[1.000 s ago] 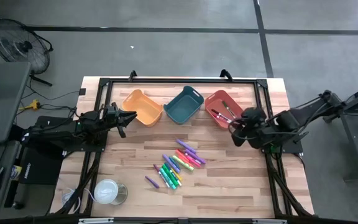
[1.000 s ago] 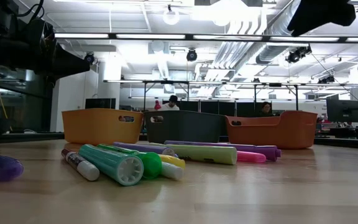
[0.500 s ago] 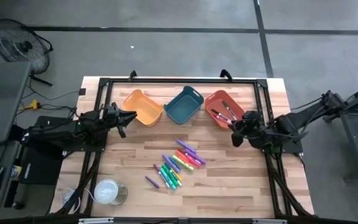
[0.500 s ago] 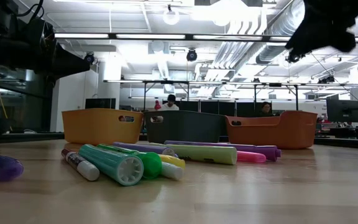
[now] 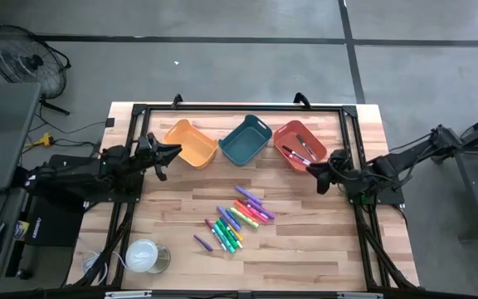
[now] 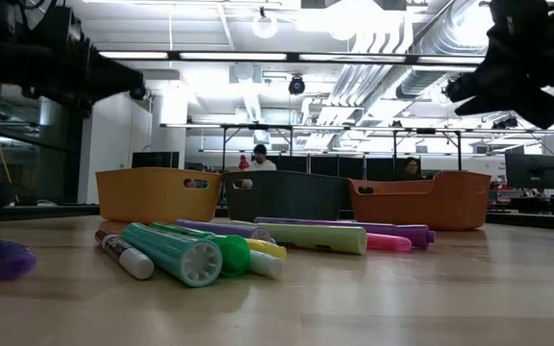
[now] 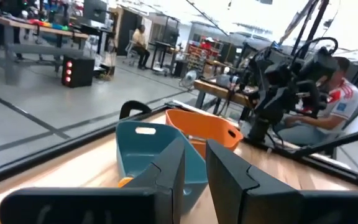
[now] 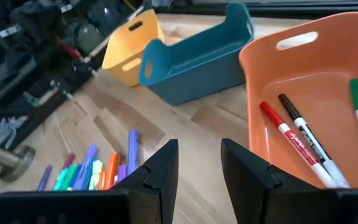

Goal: Pick & Place Markers
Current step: Put the top purple highlighter pen into the blue bin

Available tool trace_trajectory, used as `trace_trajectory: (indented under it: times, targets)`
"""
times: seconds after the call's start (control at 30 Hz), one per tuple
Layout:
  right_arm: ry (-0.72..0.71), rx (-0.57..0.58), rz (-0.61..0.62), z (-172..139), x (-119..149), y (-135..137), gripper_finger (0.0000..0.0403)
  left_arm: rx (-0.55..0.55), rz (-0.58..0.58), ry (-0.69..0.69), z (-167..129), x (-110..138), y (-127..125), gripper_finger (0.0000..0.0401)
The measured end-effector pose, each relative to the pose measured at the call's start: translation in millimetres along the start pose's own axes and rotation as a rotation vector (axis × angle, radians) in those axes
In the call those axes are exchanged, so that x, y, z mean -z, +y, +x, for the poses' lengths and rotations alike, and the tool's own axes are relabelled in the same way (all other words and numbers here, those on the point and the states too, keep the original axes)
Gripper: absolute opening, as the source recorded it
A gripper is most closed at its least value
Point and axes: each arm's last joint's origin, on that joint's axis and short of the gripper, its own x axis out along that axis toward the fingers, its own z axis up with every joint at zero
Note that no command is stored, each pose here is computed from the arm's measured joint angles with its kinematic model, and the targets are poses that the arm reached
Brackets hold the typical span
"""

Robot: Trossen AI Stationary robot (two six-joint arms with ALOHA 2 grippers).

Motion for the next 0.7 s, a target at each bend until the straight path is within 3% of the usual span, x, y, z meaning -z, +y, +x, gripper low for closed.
trace_trajectory:
  times: [0.23,0.47,0.7]
  targets:
    - [-0.083,0.007,0.037,-0.4,7.9,-19.3,0.0110,0.010,0.060,0.119,24.6,-20.5,-13.3,0.0062]
    - [-0.160,-0.075,0.105,8.2,21.4,-28.8,0.0110,0.088,0.114,0.294,60.5,-24.1,-28.2,0.0062]
    - [-0.281,-0.147,0.155,20.7,29.4,-39.5,0.0110,0.146,0.166,0.336,82.3,-32.5,-38.3,0.0062]
